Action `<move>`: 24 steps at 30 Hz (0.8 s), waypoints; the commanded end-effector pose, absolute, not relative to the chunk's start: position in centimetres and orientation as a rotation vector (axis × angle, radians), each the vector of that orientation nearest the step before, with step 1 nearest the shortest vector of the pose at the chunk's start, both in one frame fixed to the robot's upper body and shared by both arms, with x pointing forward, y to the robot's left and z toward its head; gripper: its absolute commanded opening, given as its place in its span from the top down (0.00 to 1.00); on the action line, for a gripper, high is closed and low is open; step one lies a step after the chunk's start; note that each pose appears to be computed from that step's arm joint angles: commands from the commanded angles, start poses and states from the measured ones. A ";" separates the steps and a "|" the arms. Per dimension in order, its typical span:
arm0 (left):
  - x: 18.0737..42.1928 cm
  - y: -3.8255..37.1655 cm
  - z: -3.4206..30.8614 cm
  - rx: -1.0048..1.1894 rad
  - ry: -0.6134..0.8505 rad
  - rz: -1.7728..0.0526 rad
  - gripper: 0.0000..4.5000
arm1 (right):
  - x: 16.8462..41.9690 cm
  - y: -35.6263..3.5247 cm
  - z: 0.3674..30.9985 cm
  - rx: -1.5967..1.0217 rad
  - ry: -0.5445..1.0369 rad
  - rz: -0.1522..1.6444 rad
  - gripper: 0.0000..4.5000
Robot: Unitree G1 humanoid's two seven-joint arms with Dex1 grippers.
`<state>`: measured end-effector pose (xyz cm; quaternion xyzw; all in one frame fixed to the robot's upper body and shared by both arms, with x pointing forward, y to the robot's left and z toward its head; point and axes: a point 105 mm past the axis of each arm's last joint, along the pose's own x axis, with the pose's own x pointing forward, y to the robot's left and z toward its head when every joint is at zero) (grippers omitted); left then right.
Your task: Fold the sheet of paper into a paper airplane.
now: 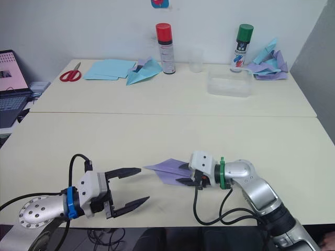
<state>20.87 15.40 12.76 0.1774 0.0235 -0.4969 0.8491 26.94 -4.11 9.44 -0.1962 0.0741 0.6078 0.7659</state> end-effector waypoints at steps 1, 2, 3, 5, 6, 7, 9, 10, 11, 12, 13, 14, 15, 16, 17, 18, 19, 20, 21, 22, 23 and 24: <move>20.8 14.4 14.3 0.373 -0.005 -1.052 0.02 | 27.7 -3.8 10.1 -0.461 0.118 1.288 0.55; 20.9 14.1 14.6 0.368 -0.014 -1.050 0.02 | 28.1 -3.7 9.8 -0.478 0.121 1.274 0.55; 21.0 13.9 14.9 0.365 -0.019 -1.049 0.02 | 28.4 -3.7 9.7 -0.492 0.123 1.266 0.55; 21.0 13.5 15.3 0.358 -0.023 -1.050 0.02 | 28.7 -3.6 9.5 -0.491 0.134 1.256 0.55; 21.0 13.4 15.3 0.355 -0.022 -1.050 0.02 | 28.8 -3.6 9.4 -0.487 0.136 1.254 0.55; 21.0 13.4 15.4 0.351 -0.020 -1.046 0.02 | 29.0 -3.5 9.5 -0.474 0.140 1.243 0.59; 21.2 13.6 15.5 0.344 -0.017 -1.032 0.02 | 29.2 -3.4 9.4 -0.471 0.150 1.242 0.67; 21.2 13.6 15.5 0.341 -0.016 -1.028 0.02 | 29.2 -3.5 9.4 -0.469 0.154 1.240 0.75; 21.3 13.7 15.6 0.334 -0.016 -1.021 0.02 | 29.2 -3.5 9.4 -0.471 0.157 1.243 0.83; 21.4 13.8 15.6 0.327 -0.015 -1.015 0.02 | 29.2 -3.6 9.3 -0.470 0.160 1.244 0.90; 21.4 13.9 15.7 0.322 -0.015 -1.012 0.02 | 29.1 -3.6 9.3 -0.471 0.163 1.245 0.99; 21.4 13.9 15.7 0.322 -0.015 -1.010 0.02 | 29.2 -3.9 9.3 -0.471 0.165 1.241 1.00; 21.4 13.9 15.7 0.322 -0.015 -1.010 0.02 | 29.2 -4.1 9.2 -0.470 0.167 1.236 1.00; 21.5 13.9 15.9 0.315 -0.013 -1.016 0.02 | 29.6 -4.7 9.3 -0.452 0.168 1.199 1.00; 21.6 13.9 16.1 0.317 -0.011 -1.035 0.02 | 30.0 -5.3 9.6 -0.439 0.164 1.160 1.00; 21.7 13.8 16.4 0.308 -0.001 -1.059 0.02 | 30.4 -6.0 9.9 -0.427 0.159 1.120 1.00; 21.9 13.6 16.9 0.296 0.011 -1.084 0.02 | 30.9 -7.0 10.6 -0.402 0.152 1.067 1.00; 22.2 13.4 17.4 0.291 0.034 -1.124 0.02 | 31.4 -8.1 11.6 -0.361 0.139 0.995 1.00; 22.5 13.3 18.1 0.291 0.056 -1.166 0.02 | 31.7 -9.2 12.6 -0.330 0.129 0.923 1.00; 22.8 13.1 19.0 0.287 0.080 -1.210 0.02 | 32.1 -10.6 13.5 -0.311 0.120 0.825 1.00; 23.1 13.0 19.8 0.289 0.106 -1.255 0.02 | 32.4 -12.1 14.1 -0.299 0.122 0.722 1.00; 23.3 12.7 20.5 0.305 0.127 -1.299 0.02 | 32.6 -13.5 14.4 -0.290 0.130 0.628 1.00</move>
